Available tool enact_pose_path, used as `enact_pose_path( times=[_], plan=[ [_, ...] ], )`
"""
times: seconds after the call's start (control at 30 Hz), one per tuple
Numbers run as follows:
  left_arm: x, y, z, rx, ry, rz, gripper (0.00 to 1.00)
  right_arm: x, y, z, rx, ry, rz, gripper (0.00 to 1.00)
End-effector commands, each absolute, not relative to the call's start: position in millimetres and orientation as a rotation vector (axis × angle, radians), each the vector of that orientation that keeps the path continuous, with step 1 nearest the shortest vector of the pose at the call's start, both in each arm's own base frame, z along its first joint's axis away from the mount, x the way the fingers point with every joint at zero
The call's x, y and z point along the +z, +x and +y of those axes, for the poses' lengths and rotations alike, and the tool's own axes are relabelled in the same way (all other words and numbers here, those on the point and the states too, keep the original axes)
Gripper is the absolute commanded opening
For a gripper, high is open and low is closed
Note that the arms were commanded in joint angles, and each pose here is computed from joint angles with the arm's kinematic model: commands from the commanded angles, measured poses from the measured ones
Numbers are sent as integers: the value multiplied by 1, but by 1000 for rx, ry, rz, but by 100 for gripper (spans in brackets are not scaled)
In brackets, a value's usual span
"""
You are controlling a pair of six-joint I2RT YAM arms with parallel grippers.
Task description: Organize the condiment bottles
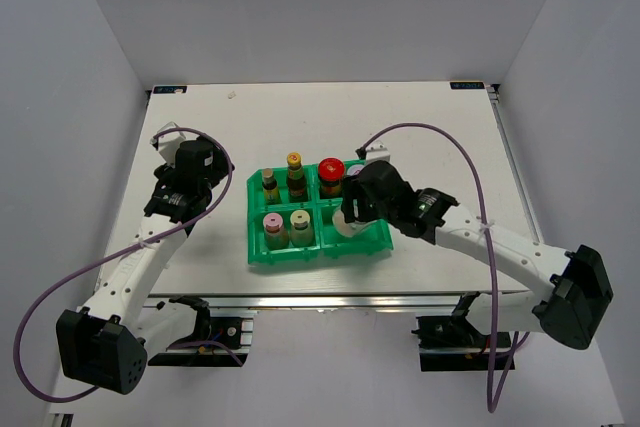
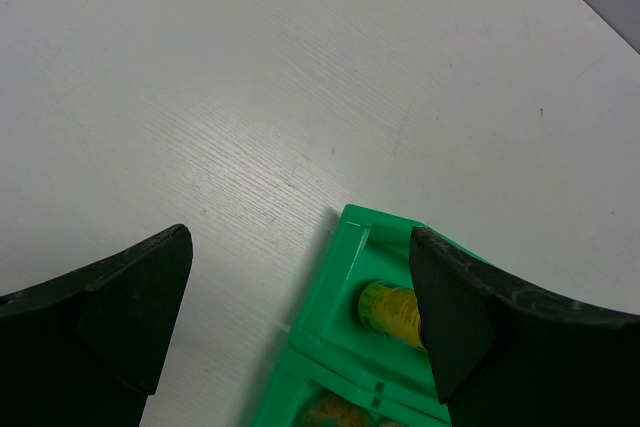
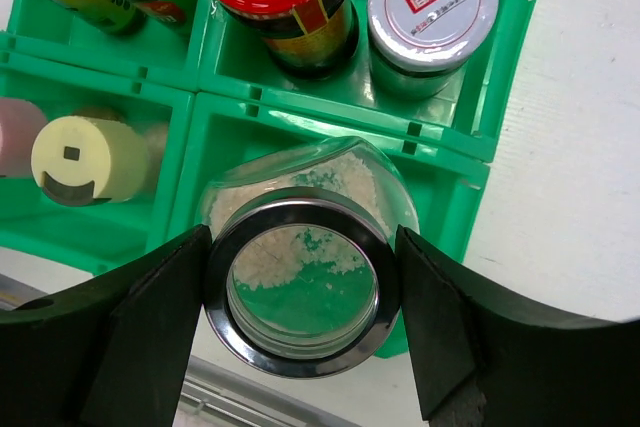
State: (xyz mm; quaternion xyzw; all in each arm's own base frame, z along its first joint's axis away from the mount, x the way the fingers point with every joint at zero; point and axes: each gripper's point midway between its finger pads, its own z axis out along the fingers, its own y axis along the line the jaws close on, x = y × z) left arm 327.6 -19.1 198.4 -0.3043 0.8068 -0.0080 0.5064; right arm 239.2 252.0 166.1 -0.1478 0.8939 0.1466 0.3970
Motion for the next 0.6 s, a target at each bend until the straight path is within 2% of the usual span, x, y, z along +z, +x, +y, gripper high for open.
enact_pose_path(
  times=[0.0,0.33,0.57],
  plan=[
    [208,327,-17,-33,-735,1908,98,195,255,266,421,-241,2163,0],
    [208,328,-18,-42,-730,1911,98,181,253,247,273,28,2200,0],
    [207,328,-20,-47,-725,1918,98,165,253,265,379,105,2210,0]
  ],
)
